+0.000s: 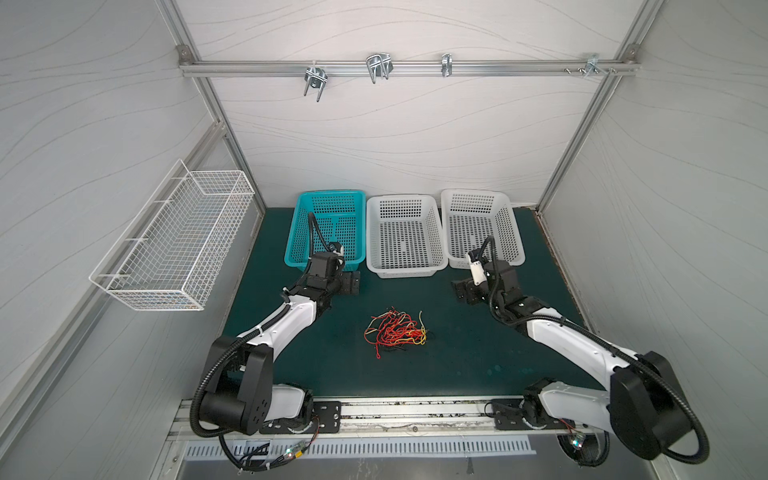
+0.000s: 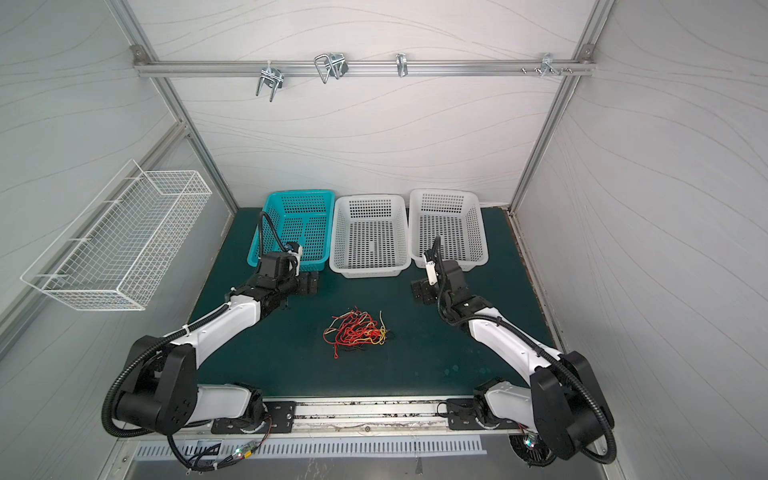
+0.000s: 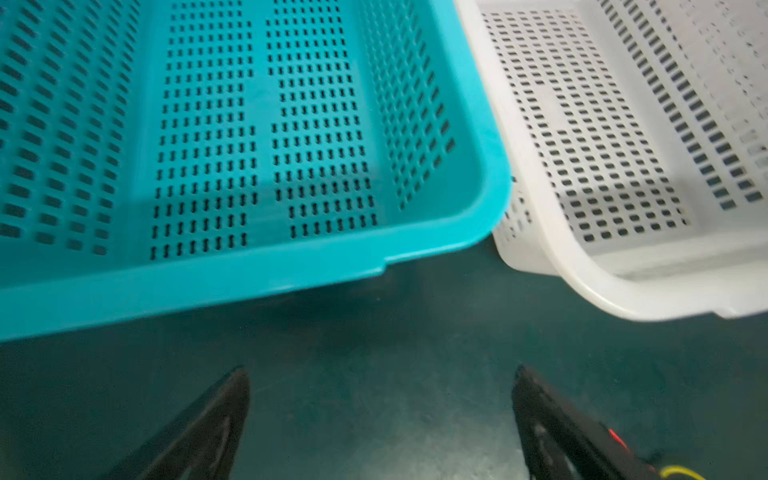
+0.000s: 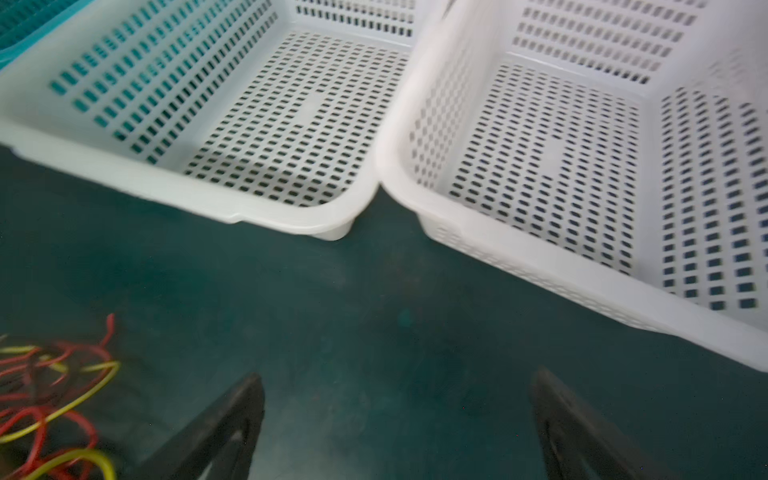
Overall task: Untangle the cables
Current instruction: 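Move both grippers toward the tangled red, yellow and black wire bundle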
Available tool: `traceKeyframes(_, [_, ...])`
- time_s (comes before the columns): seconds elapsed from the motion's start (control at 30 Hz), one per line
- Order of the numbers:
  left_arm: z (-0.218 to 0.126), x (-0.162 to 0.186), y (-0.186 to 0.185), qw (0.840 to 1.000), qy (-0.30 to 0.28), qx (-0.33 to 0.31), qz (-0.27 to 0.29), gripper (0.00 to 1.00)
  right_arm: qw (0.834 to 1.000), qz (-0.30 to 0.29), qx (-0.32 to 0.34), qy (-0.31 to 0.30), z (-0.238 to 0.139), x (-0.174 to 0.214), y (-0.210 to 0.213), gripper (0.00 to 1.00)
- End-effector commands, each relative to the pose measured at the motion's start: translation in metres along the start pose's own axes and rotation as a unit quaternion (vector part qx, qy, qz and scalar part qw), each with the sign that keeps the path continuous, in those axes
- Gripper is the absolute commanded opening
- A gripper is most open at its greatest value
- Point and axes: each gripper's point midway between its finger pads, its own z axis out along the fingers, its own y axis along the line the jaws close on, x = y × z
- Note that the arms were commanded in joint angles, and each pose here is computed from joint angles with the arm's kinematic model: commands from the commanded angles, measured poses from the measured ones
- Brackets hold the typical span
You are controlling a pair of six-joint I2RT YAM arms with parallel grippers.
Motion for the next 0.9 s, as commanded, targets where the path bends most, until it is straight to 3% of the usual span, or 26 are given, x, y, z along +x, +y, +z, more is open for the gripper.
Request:
traceKeyframes(0.0, [-0.01, -0.013, -0.032, 0.999, -0.018, 0.045, -0.005, 0.99, 0.998, -0.024, -0.053, 0.023, -0.011, -0.001, 0.035, 0.99])
traceKeyframes(0.1, [-0.016, -0.01, -0.057, 0.997, -0.028, 0.072, 0.001, 1.0, 0.994, -0.045, -0.093, 0.026, -0.016, -0.005, 0.067, 0.99])
traceKeyframes(0.27, [-0.03, -0.01, -0.085, 0.989, -0.049, 0.13, -0.043, 1.0, 0.985, -0.067, -0.155, 0.046, -0.02, -0.004, 0.112, 0.95])
traceKeyframes(0.5, [-0.065, -0.013, -0.099, 0.975, -0.129, 0.163, -0.078, 1.0, 0.972, -0.052, -0.218, 0.077, -0.025, 0.009, 0.154, 0.87])
traceKeyframes(0.77, [-0.071, 0.004, -0.101, 0.977, -0.086, 0.177, -0.083, 1.0, 0.963, -0.04, -0.234, 0.127, -0.031, 0.047, 0.176, 0.74])
traceKeyframes(0.87, [-0.068, 0.007, -0.104, 0.974, -0.085, 0.186, -0.099, 1.0, 0.962, -0.03, -0.231, 0.146, -0.03, 0.063, 0.175, 0.62])
